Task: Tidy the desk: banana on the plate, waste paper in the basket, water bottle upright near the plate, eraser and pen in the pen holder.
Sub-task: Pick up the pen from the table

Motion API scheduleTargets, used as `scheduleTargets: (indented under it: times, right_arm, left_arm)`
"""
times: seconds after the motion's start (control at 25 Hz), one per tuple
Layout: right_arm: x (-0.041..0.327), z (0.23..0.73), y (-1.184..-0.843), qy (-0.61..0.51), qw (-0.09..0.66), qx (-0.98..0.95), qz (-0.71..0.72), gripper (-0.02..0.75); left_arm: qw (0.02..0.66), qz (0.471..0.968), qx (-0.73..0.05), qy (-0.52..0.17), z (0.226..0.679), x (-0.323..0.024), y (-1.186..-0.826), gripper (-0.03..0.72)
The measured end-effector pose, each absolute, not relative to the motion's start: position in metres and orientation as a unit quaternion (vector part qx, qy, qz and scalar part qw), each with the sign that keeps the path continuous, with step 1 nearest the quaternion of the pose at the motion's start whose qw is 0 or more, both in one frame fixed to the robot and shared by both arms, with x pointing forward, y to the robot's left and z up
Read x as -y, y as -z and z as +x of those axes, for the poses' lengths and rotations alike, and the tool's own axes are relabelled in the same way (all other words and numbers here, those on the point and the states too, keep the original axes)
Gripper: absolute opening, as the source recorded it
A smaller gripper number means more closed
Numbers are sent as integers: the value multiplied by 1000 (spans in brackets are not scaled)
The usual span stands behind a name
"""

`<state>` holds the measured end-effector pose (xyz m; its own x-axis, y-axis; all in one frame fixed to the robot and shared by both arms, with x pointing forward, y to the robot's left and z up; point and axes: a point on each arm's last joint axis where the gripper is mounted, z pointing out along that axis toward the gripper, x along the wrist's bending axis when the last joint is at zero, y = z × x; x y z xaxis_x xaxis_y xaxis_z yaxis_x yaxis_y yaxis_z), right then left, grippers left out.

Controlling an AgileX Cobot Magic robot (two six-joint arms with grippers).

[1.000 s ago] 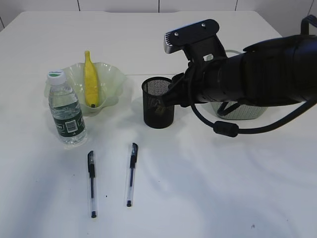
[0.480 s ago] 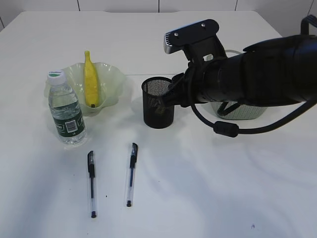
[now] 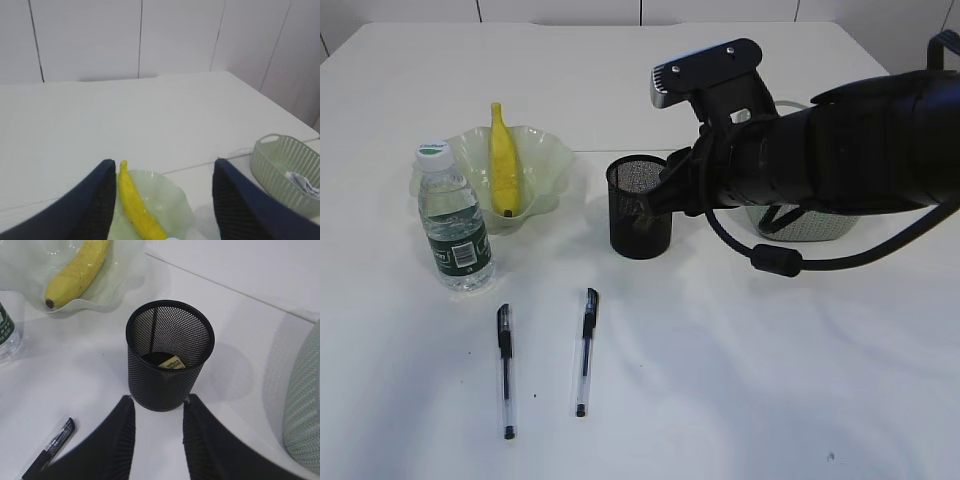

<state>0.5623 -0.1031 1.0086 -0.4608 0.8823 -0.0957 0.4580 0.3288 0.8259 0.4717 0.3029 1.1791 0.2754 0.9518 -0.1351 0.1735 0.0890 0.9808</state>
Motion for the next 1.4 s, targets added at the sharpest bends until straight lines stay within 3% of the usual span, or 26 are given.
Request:
scheduleTargets:
  times: [0.16, 0.32, 0.44, 0.96, 1.4]
  right_arm:
    - [102, 562, -1009, -380, 279, -766, 437, 249]
    - [102, 562, -1009, -380, 279, -766, 437, 249]
    - [102, 562, -1009, -380, 279, -766, 437, 249]
    - [102, 562, -1009, -380, 279, -766, 437, 249]
    - [102, 562, -1009, -380, 279, -766, 437, 249]
  left_arm:
    - [558, 532, -513, -377, 440, -304, -1169, 427]
    - [582, 460, -562, -366, 411, -305, -1143, 427]
    - [587, 434, -585, -353, 400, -305, -1126, 427]
    - [519, 489, -609, -348, 396, -306, -1077, 423]
    - [499, 523, -644, -248, 400, -297, -1038, 412]
